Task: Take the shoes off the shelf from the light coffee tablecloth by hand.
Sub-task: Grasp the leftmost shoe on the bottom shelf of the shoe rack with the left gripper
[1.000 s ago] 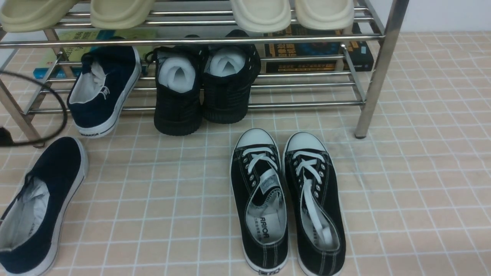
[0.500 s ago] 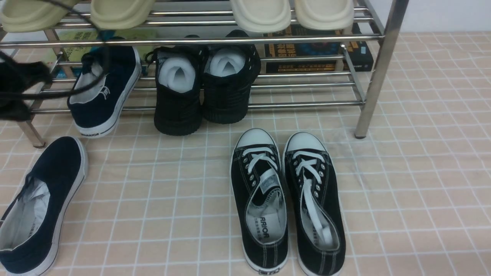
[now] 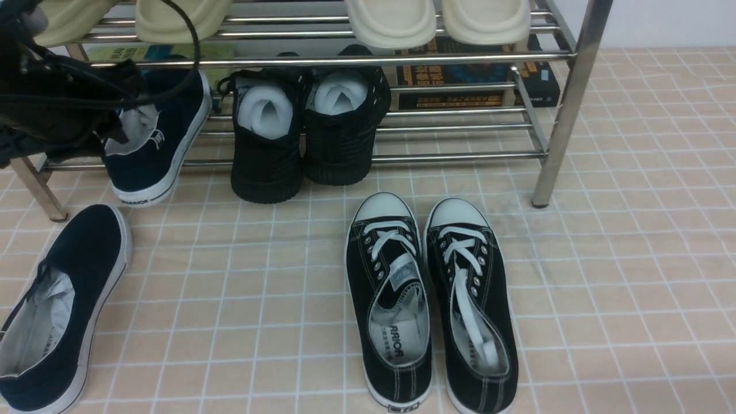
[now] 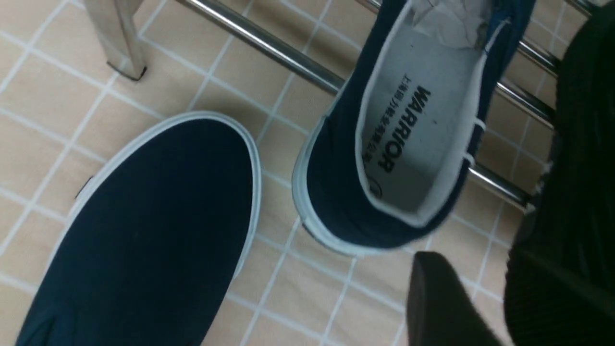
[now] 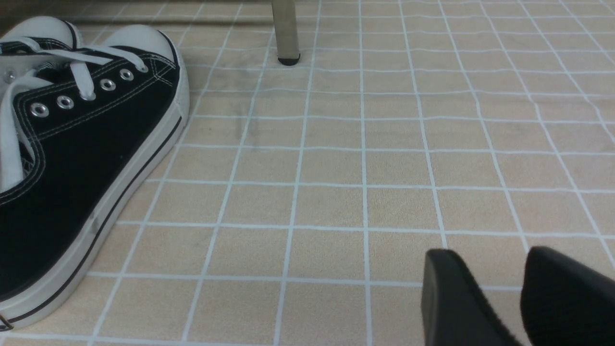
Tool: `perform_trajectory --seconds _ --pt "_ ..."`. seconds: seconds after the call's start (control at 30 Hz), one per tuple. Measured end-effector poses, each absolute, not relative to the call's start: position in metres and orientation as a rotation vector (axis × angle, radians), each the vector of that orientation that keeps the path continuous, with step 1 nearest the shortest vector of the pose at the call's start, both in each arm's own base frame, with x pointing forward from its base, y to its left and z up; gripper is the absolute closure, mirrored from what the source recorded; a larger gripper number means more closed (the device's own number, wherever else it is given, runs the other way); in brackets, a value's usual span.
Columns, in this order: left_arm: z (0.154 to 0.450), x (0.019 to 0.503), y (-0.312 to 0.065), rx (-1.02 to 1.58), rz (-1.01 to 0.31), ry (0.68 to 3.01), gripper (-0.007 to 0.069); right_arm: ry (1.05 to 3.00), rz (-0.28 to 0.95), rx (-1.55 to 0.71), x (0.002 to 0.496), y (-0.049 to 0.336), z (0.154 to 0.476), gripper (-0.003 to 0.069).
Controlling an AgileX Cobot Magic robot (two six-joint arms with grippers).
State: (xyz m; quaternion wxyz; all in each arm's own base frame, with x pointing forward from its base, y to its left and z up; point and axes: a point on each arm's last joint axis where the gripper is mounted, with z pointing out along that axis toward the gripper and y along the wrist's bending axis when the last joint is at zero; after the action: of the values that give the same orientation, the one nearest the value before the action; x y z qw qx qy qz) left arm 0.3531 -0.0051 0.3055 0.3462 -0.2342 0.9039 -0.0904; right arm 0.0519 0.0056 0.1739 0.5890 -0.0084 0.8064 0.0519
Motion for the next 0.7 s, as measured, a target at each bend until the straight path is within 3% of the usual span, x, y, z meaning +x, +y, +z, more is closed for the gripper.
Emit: perform_trajectory --seconds 0.23,0.47,0.7 --pt "0.285 0.37 -0.002 -0.558 -0.173 2.345 0.0206 1.878 0.121 -0.02 0.052 0.006 0.174 0.042" --pt "0.276 0.378 0.004 -0.427 -0.023 2.35 0.0194 1.878 0.121 -0.02 0.052 0.006 0.174 0.042" --pt "0.264 0.387 0.004 -0.397 -0.015 2.343 0.0194 1.878 0.121 -0.02 0.052 0.006 0.174 0.042"
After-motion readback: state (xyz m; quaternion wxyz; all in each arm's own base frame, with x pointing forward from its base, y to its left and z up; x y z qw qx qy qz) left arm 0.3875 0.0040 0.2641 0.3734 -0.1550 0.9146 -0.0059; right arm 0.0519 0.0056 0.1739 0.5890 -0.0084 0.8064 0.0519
